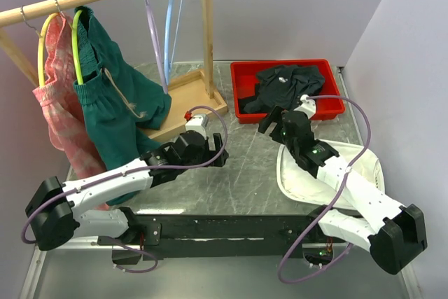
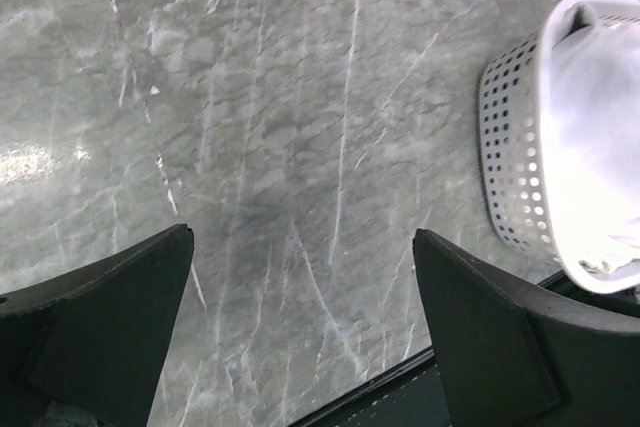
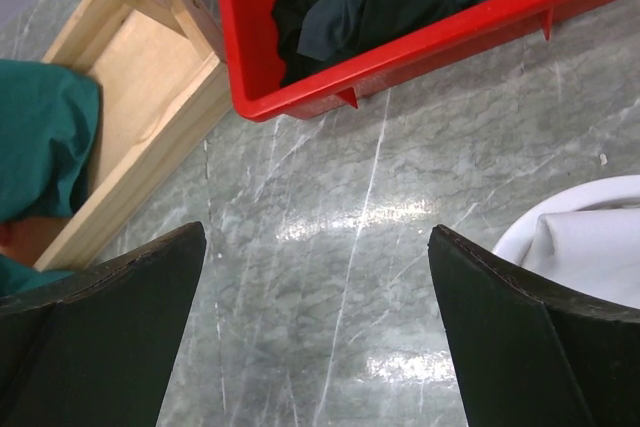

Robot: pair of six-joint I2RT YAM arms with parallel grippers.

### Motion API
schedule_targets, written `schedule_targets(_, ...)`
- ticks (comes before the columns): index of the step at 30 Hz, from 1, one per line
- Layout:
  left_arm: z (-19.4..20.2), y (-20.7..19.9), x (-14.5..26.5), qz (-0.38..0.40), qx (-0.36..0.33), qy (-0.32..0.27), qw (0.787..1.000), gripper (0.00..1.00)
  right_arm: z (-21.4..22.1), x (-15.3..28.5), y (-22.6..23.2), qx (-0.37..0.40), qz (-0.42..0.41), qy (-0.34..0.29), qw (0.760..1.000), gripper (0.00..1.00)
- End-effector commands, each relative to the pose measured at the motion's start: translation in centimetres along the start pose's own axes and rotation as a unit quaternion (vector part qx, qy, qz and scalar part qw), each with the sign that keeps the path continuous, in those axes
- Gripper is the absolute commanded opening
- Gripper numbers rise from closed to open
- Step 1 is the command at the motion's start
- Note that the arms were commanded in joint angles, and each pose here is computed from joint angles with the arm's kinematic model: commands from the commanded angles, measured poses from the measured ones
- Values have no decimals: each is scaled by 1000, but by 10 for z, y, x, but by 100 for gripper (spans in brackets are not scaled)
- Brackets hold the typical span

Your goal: Place the shorts on the hanger

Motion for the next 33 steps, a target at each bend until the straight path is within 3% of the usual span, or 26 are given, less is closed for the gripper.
schedule_targets(1, -12, -10, 1, -21, 4, 2, 1000, 96, -13, -2, 8, 9, -11, -14, 1000, 100)
schedule_targets(8, -10, -12, 9, 9, 9, 15, 1000, 97, -41, -33, 15, 5, -5, 0, 1000, 100)
schedule_targets(19, -21, -10, 21, -31, 29, -9, 999, 97, -150, -121, -21, -68, 66, -58, 994, 100)
schedule_targets(23, -22, -8, 29, -18, 35, -20, 999, 96, -149, -170, -33, -48, 125, -20, 991, 98)
schedule_targets(28, -24, -6, 33, -20, 33, -29, 999, 97, -140, -208, -49, -39, 176, -17, 983, 95)
schedule_targets(31, -24, -6, 33, -23, 33, -28, 999, 96, -136, -235, -58, -41, 189, -6, 981, 90)
schedule_targets(33, -24, -6, 34, -25, 32, -25, 999, 97, -142, -244, -58, -43, 186, -3, 982, 72)
Point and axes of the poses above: each gripper's point midway between its finger pads, its own x axis back along the fingers, its own y axis along the line the jaws close on, z = x × y, the point moved 9 cm from there along x, back along the fingers, and after that the axes turned 6 degrees about x, right-handed, at the moved point
